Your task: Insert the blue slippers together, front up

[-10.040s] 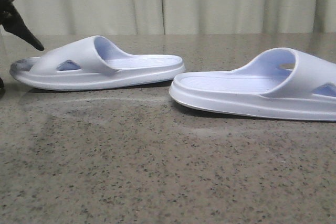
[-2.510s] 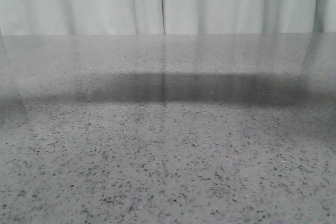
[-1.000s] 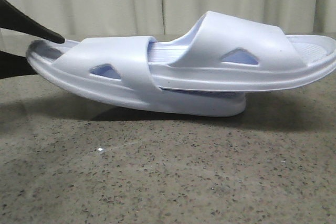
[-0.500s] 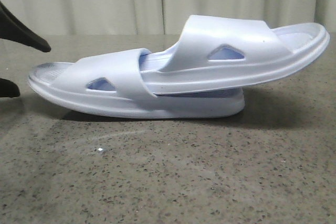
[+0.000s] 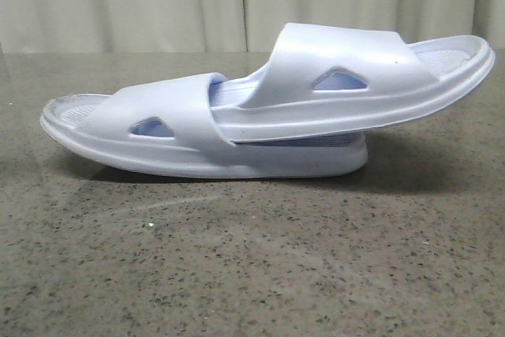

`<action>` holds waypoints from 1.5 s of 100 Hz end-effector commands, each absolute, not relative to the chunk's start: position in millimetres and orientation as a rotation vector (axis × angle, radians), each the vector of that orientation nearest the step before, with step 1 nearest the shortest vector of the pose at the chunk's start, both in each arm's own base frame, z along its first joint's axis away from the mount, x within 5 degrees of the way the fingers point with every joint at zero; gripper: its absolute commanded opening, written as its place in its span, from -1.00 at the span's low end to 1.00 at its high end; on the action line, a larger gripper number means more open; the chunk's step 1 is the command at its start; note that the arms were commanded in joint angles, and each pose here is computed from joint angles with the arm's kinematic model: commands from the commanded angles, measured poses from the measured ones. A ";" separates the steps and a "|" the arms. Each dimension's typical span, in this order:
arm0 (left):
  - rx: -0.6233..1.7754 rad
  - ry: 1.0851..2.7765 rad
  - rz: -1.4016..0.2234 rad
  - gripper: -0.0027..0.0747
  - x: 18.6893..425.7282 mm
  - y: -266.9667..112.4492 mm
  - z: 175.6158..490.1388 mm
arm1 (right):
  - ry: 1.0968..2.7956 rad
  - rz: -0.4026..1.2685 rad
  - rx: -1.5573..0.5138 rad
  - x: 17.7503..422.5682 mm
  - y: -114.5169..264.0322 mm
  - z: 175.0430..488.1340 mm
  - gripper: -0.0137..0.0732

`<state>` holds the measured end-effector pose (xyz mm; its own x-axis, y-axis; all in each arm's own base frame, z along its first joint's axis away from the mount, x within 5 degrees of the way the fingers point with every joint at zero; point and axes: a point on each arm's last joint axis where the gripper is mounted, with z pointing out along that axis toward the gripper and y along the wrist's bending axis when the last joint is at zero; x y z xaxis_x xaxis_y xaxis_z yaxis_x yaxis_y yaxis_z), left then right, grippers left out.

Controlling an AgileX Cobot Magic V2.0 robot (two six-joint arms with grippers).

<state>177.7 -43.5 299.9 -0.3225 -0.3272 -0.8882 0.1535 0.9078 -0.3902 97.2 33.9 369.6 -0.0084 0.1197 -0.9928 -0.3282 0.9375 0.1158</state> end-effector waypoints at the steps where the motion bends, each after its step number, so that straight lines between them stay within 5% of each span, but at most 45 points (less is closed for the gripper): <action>1: -0.047 1.713 -0.440 0.22 161.1 -40.2 326.5 | 1.467 0.295 -0.213 97.3 33.2 376.3 0.56; 25: 0.066 1.523 -0.352 0.22 119.1 -30.6 350.2 | 1.484 0.201 -0.233 101.6 29.5 347.6 0.56; 97: 0.074 1.549 -0.324 0.21 89.3 -23.1 295.1 | 1.478 0.163 -0.128 66.0 11.9 303.5 0.53; 107: 0.069 1.548 -0.319 0.08 89.4 -22.5 295.2 | 1.449 0.167 -0.133 65.6 12.4 306.0 0.31; 135: 0.067 1.548 -0.317 -0.73 89.5 -22.2 295.2 | 1.443 0.169 -0.133 65.5 12.5 306.6 -0.83; 141: 0.067 1.548 -0.317 -0.90 89.5 -22.2 295.2 | 1.443 0.169 -0.133 65.5 12.5 306.6 -0.93; 150: 0.067 1.548 -0.317 -0.89 89.5 -22.2 295.2 | 1.446 0.168 -0.133 65.5 12.5 306.4 -0.93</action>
